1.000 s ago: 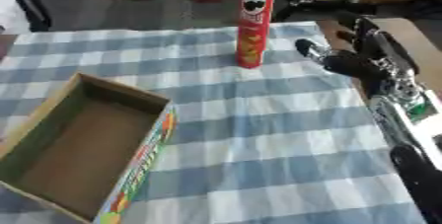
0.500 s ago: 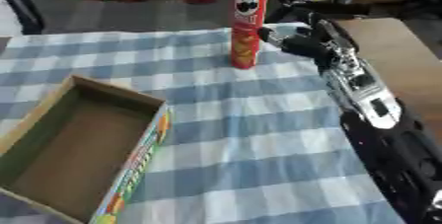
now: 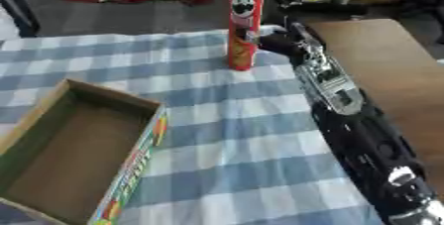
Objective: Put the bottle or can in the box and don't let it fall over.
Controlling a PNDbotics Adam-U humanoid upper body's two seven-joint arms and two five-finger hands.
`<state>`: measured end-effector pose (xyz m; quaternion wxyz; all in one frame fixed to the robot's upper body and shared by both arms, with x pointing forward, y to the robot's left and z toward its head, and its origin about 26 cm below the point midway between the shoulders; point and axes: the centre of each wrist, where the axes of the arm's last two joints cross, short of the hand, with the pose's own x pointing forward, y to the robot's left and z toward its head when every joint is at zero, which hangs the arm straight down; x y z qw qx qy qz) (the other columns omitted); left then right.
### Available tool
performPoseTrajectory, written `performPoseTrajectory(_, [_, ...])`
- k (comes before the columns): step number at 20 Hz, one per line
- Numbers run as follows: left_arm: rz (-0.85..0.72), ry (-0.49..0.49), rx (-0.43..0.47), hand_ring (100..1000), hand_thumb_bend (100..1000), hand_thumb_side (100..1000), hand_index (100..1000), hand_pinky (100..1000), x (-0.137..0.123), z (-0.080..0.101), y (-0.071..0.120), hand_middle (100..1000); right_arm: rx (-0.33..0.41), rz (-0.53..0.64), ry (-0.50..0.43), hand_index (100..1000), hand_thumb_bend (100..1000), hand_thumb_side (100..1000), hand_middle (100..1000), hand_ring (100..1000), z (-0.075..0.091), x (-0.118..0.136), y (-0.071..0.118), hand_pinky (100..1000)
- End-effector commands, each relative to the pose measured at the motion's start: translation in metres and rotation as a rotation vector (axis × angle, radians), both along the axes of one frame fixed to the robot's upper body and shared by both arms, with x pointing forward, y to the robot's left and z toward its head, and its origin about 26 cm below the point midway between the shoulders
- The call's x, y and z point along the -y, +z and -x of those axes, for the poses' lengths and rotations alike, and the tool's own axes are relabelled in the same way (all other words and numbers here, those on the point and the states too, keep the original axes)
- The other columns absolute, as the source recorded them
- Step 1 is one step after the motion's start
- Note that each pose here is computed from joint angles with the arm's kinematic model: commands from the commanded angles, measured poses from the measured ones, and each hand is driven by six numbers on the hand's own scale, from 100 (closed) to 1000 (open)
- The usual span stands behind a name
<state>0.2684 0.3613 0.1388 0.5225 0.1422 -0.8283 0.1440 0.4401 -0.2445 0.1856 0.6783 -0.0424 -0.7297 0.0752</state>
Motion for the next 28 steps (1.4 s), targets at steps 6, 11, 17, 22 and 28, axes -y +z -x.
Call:
performPoseTrajectory(6, [-0.020, -0.018, 0.018, 783, 454, 587, 832, 1000, 0.000, -0.002, 0.008, 893, 0.085, -0.005, -0.027, 938, 583, 216, 985, 1000, -0.011, -0.004, 0.024, 868])
performPoseTrajectory(11, [-0.019, -0.023, 0.017, 783, 452, 588, 832, 1000, 0.001, -0.002, 0.008, 893, 0.132, 0.009, -0.090, 936, 588, 221, 982, 1000, -0.017, -0.007, 0.027, 866])
performPoseTrajectory(17, [-0.017, -0.033, 0.020, 783, 449, 590, 832, 1000, 0.003, -0.003, 0.009, 894, 0.164, -0.012, -0.106, 936, 585, 220, 984, 1000, -0.022, -0.015, 0.034, 865])
performPoseTrajectory(22, [-0.015, -0.039, 0.021, 783, 447, 591, 830, 1000, 0.004, -0.004, 0.009, 894, 0.182, -0.019, -0.119, 939, 588, 226, 986, 1000, -0.026, -0.017, 0.042, 867])
performPoseTrajectory(28, [-0.013, -0.047, 0.025, 784, 444, 594, 828, 1000, 0.006, -0.005, 0.010, 894, 0.214, -0.004, -0.170, 941, 591, 224, 987, 1000, -0.029, -0.016, 0.050, 868])
